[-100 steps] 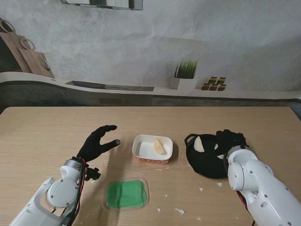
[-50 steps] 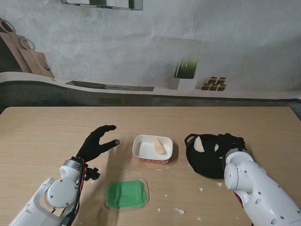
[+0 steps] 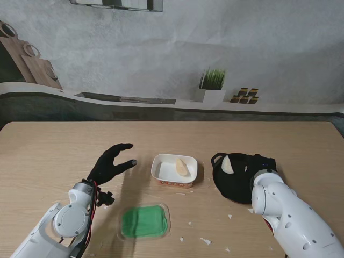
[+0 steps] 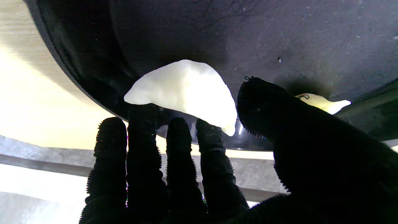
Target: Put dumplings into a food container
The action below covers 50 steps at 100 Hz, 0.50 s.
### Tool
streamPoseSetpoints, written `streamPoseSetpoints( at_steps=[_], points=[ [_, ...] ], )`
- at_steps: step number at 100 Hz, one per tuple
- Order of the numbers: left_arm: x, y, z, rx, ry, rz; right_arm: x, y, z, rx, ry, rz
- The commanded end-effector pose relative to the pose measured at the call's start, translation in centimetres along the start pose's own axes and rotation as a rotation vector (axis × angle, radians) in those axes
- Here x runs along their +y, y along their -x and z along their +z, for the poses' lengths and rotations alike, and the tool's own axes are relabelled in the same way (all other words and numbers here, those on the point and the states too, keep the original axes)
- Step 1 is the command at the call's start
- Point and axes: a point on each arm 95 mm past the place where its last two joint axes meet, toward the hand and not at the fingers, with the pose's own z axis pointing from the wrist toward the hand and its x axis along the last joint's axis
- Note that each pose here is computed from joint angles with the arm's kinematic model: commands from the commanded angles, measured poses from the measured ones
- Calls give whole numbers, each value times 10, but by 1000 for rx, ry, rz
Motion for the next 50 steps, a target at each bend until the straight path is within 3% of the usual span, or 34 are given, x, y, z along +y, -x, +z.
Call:
streamPoseSetpoints(
  at_steps=[1, 50],
  points=[
    [3, -2, 1, 4, 15, -2, -6, -3, 0, -2, -32, -8],
    [2, -1, 0, 6, 15, 4, -13, -2, 6, -3, -89, -52]
  ],
)
